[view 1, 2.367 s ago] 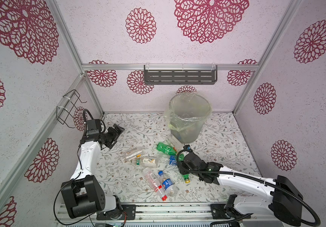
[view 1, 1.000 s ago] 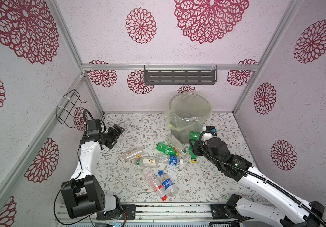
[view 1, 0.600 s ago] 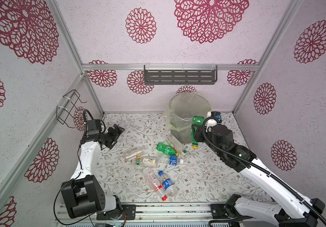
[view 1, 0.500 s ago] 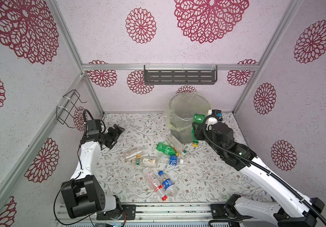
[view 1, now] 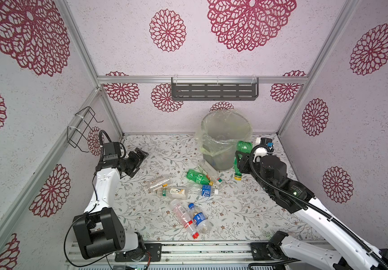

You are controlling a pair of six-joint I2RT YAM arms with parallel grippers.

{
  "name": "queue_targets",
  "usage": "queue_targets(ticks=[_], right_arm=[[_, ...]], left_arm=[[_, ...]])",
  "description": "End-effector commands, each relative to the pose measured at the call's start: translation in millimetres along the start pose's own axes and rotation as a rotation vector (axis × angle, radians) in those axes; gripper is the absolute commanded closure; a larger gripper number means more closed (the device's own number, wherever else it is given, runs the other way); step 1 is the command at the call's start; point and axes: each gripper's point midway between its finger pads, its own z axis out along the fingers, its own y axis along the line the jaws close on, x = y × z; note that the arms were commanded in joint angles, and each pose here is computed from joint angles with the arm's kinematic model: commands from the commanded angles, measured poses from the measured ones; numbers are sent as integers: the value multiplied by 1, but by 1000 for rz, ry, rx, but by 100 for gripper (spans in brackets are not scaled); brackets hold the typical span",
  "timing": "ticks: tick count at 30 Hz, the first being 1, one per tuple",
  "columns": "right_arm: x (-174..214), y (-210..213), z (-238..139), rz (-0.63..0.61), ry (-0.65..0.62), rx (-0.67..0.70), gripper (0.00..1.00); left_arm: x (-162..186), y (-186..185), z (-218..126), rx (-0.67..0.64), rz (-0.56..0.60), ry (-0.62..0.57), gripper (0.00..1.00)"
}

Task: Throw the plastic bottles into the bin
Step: 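Lift the green bottle with the right gripper and carry it over the bin, then open the right gripper to drop the green bottle into the bin, then withdraw the right gripper from the bin toward the pile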

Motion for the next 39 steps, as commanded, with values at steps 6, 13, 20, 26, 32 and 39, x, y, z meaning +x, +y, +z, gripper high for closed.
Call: queue_targets(ticks=[6,13,20,26,32,39], right_arm=[[-102,26,29,-73,-169,122,67],[-149,10,128,-118,-87,280,1],[-157,35,121,-49,-133,108,1],[-125,25,86,1,-128,23,1],[-84,1,54,49,-96,7,1],[-40,-20,37,78,-31,3,1]], left_arm=[[-2,3,2,3,-1,1,3],[-5,2,-1,7,-4,-6,3],[-9,6,-7,1,-10,-32,3],[-11,8,-5,1,-20,-29,3],[-11,12,-3,-12,-27,-34,3],[-14,18,-3,-43,-36,-53,3]])
